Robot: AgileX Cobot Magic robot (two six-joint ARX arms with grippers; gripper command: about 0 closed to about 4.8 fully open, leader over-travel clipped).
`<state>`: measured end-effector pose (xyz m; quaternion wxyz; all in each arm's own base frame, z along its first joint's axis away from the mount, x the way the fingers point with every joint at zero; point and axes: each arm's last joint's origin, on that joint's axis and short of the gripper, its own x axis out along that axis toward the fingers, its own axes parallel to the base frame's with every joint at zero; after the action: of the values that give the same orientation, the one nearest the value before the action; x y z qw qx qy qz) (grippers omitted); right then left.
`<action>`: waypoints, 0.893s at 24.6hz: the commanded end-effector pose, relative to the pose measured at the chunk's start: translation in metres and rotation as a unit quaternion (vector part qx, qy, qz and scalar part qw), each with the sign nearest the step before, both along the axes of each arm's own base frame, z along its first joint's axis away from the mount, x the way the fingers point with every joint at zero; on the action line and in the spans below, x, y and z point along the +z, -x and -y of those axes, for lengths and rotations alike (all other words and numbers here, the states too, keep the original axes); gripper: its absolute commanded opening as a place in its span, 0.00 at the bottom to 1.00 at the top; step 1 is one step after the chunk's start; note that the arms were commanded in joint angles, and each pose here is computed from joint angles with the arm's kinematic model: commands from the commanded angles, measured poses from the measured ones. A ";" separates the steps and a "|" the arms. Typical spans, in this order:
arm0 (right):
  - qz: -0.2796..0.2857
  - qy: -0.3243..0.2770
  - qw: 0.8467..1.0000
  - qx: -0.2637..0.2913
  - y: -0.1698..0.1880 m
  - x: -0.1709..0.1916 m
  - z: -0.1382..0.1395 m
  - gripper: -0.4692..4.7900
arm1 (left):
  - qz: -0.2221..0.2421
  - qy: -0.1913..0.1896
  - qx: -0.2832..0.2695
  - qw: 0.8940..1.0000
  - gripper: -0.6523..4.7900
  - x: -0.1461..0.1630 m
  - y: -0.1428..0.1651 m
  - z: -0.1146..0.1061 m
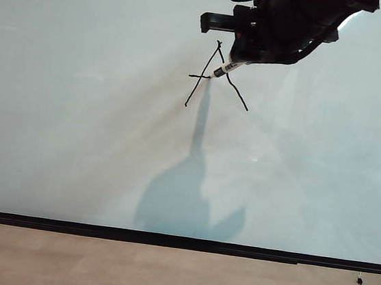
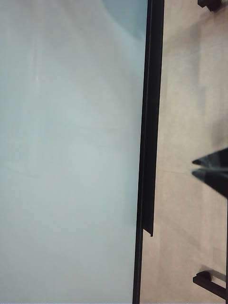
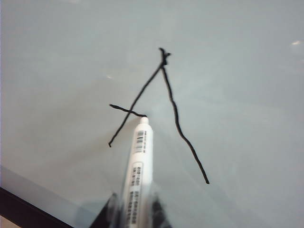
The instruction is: Pick up the pen on the shelf to the right of the whiteboard and write the letter A.
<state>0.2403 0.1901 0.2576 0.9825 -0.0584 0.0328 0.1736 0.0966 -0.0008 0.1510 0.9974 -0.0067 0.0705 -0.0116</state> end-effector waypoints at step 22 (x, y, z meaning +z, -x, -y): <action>0.033 -0.018 0.999 -0.005 0.067 0.014 0.008 0.08 | 0.005 -0.002 0.000 1.000 0.11 0.002 0.000 0.000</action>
<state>0.1786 0.1868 0.2690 0.9811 -0.0495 0.0068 0.1868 0.0966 -0.0008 0.1510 0.9974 -0.0067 0.0705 -0.0116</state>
